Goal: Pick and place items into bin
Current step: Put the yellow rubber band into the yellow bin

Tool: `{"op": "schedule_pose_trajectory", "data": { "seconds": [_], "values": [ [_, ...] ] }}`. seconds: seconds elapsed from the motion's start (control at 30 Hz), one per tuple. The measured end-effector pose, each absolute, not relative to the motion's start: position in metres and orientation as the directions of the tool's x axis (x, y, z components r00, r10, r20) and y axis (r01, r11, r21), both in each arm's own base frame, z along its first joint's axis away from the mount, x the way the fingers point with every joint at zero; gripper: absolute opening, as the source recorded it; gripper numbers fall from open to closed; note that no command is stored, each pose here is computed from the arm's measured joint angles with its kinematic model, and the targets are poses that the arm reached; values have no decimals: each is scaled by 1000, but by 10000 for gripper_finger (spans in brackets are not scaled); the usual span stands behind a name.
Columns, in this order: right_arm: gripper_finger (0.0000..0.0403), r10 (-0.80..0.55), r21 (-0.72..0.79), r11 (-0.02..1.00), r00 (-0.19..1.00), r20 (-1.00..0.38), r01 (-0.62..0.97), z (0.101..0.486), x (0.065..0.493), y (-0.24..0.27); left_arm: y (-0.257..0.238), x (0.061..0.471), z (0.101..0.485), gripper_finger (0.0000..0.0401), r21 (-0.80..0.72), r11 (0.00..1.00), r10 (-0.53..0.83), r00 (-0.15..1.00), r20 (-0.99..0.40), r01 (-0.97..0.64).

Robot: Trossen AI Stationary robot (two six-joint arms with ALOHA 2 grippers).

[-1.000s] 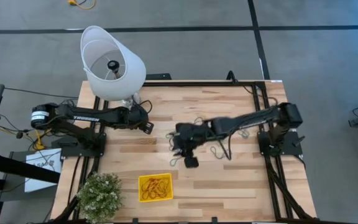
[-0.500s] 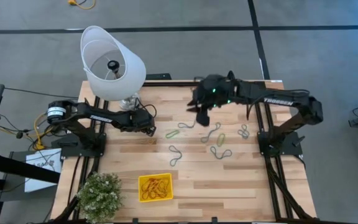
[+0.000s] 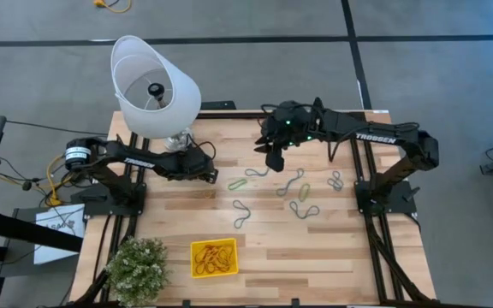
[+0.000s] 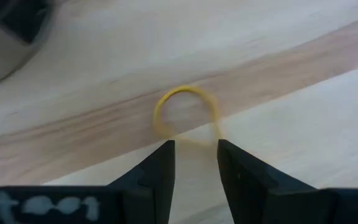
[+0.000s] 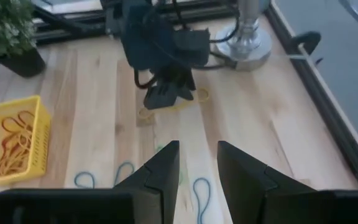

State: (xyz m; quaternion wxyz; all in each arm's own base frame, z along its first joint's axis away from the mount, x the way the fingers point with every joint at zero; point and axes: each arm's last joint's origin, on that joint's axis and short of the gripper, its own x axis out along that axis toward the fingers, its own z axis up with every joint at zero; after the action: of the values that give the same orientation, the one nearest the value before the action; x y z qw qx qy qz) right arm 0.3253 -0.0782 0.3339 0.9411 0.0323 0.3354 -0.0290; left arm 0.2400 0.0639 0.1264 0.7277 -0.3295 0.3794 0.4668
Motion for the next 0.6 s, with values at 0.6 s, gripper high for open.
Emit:
{"op": "schedule_pose_trajectory", "data": {
  "seconds": [0.6],
  "values": [
    [102,-13,29,999,751,-661,43,323,334,-73,60,248,128,110,-248,338,370,371,-852,-908]
  ]
}}
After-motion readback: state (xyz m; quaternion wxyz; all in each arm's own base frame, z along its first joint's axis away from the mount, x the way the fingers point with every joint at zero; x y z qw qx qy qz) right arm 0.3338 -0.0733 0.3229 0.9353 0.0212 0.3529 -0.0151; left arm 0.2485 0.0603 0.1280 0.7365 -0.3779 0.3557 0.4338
